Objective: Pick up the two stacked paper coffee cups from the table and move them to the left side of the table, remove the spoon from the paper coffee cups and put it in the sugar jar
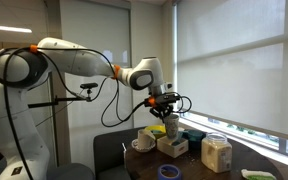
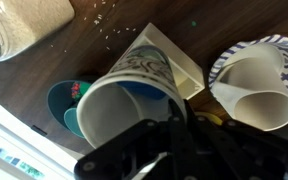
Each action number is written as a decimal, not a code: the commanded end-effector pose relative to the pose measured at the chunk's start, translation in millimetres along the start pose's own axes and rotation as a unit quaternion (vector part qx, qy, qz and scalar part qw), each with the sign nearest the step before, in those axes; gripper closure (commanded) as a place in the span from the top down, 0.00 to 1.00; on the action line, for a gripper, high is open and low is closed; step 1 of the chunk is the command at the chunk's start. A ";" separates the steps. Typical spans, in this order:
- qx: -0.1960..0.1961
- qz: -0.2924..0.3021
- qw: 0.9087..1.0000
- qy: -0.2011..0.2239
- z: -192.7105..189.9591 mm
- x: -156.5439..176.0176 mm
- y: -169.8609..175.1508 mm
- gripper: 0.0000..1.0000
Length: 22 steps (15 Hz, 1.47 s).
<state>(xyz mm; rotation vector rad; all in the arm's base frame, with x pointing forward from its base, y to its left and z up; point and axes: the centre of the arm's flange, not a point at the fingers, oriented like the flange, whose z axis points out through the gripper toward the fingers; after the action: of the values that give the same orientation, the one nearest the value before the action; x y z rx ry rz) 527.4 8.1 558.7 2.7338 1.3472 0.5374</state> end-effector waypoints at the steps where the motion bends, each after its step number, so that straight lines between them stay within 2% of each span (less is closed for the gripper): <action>1: -0.001 0.003 1.000 0.000 -0.3 -2.6 2.2 0.04; 4: 0.001 0.000 1.000 -0.021 -1.8 -9.4 -4.6 0.01; 9: 0.004 0.028 0.997 -0.076 -22.4 -38.3 -45.0 0.01; 13: 0.004 0.089 0.994 -0.059 -26.2 -53.3 -81.1 0.01; 19: 0.002 0.190 0.979 -0.076 -22.5 -72.7 -137.8 0.01; 22: -0.014 0.222 0.972 -0.080 -13.8 -79.0 -152.2 0.01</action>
<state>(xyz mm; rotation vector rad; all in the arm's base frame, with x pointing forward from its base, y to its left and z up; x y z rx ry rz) 388.1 31.1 529.2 2.9795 0.7995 0.3125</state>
